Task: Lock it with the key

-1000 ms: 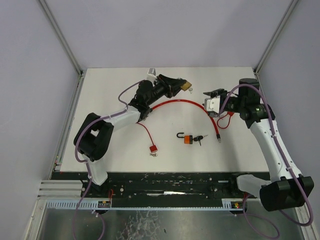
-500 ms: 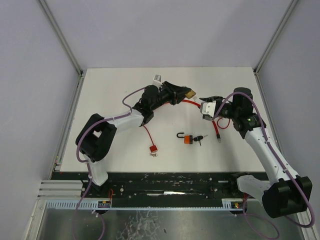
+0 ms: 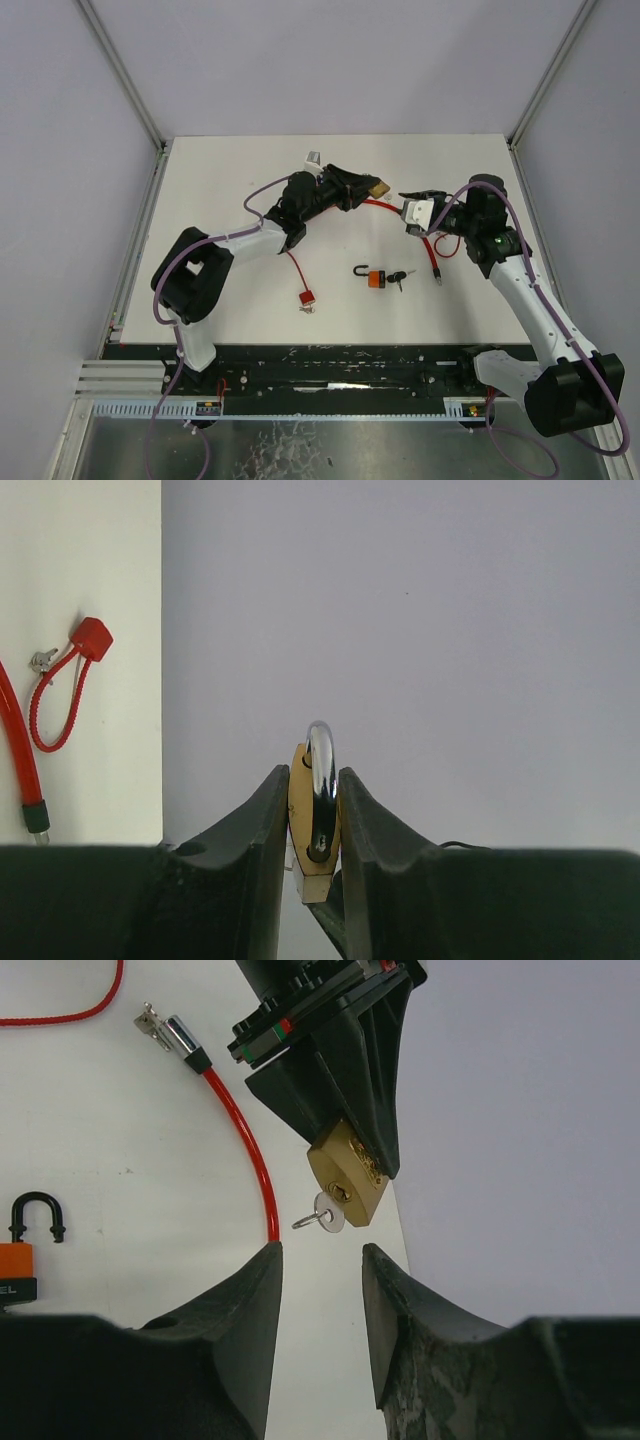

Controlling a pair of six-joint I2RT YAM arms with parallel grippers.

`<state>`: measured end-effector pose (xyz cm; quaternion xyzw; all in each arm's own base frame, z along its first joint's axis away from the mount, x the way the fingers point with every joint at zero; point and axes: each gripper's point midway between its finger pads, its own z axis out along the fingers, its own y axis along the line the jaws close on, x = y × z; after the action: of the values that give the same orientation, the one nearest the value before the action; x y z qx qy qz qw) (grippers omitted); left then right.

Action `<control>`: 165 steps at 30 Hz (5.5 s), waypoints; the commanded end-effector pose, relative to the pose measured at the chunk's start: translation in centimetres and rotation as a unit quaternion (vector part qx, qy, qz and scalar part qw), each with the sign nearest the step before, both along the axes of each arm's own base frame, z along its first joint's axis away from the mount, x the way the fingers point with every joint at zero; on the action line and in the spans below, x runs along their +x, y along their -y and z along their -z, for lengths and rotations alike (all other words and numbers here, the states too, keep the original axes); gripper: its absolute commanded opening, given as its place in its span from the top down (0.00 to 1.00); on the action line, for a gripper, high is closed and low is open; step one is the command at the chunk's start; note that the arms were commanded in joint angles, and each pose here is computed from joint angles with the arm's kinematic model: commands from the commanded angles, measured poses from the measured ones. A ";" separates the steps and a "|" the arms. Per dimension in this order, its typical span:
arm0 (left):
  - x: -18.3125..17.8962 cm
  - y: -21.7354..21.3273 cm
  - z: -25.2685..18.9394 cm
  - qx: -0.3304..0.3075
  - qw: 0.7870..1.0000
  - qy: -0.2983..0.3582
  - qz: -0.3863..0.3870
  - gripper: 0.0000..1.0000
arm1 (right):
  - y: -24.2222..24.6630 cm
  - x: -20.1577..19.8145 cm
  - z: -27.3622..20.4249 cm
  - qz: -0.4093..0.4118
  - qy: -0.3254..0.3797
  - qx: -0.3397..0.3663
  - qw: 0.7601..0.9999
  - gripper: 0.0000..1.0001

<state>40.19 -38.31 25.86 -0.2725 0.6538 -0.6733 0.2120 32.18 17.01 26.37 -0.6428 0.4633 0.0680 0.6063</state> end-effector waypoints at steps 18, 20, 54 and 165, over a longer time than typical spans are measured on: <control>-8.3 -0.9 -10.1 -0.014 0.791 0.609 0.064 1.00 | 0.9 -4.5 -7.2 0.009 -0.386 0.334 0.860 0.24; -8.9 -0.6 -10.3 -0.012 0.779 0.623 0.070 1.00 | 0.8 -4.4 -6.2 0.008 -0.392 0.349 0.851 0.25; -11.1 1.0 -10.8 -0.025 0.762 0.641 0.088 1.00 | -2.0 -5.1 -2.9 -0.044 -0.447 0.303 0.840 0.94; -7.2 8.9 -1.8 0.155 0.935 0.312 -0.067 1.00 | 4.5 0.0 7.7 0.200 -0.288 0.198 0.915 0.14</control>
<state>33.67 -47.19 20.73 -0.0454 0.6914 -0.5502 0.4660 31.37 12.30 17.90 -0.3515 0.7207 0.2325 0.5505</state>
